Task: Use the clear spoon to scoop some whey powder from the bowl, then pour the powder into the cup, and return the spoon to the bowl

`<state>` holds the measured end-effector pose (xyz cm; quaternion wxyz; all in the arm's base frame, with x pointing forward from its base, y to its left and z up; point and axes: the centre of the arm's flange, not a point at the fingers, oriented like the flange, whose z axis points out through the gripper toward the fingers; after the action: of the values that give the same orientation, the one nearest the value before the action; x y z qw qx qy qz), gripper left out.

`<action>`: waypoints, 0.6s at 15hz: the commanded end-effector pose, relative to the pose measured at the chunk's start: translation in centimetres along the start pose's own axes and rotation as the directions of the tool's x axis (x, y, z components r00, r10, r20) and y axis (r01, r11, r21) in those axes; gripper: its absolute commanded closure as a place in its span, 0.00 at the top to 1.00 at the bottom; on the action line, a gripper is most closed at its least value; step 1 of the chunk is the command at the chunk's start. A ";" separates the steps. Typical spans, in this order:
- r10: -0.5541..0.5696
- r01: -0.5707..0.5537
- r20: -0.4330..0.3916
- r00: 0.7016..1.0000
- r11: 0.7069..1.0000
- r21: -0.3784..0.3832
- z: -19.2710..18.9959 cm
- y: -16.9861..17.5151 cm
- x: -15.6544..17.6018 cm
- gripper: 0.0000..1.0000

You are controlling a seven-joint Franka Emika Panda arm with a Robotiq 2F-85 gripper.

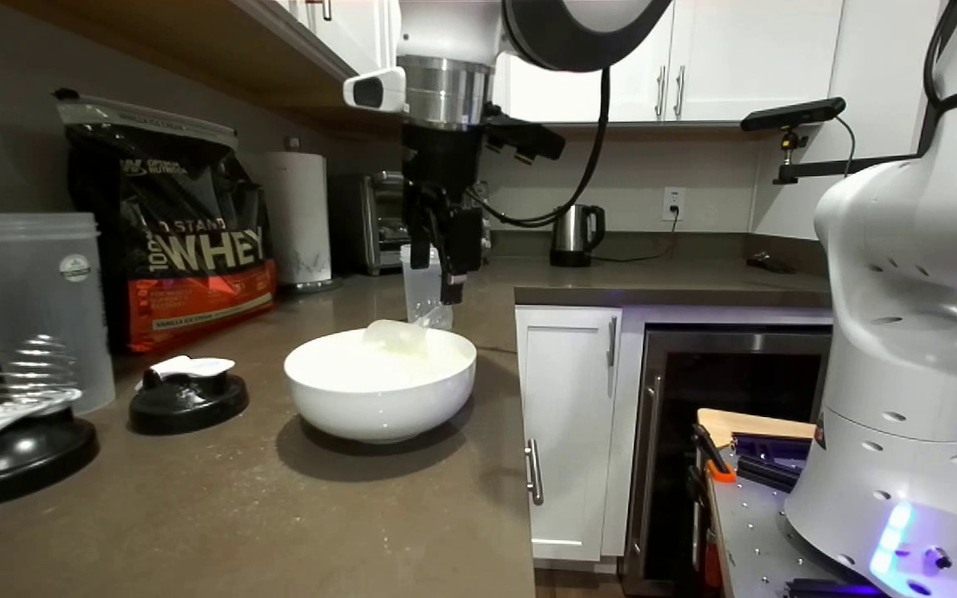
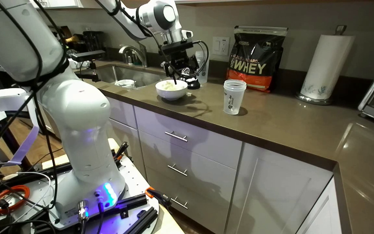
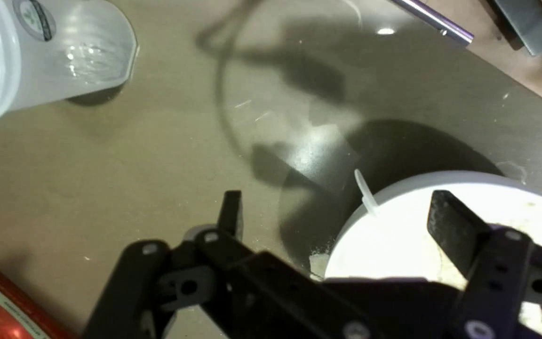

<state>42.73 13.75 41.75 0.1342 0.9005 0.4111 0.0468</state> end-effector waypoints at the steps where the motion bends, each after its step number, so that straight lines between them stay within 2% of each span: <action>1: -0.132 0.134 0.054 0.990 0.991 -0.029 -0.3 0.6 1.7 1.00; 2: -0.064 0.064 0.027 0.998 0.998 -0.011 0.2 -0.1 0.9 1.00; 9: -0.099 0.099 0.037 0.994 0.995 -0.017 0.1 0.1 1.3 1.00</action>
<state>43.67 14.66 41.65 0.1522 0.8784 0.4523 0.0279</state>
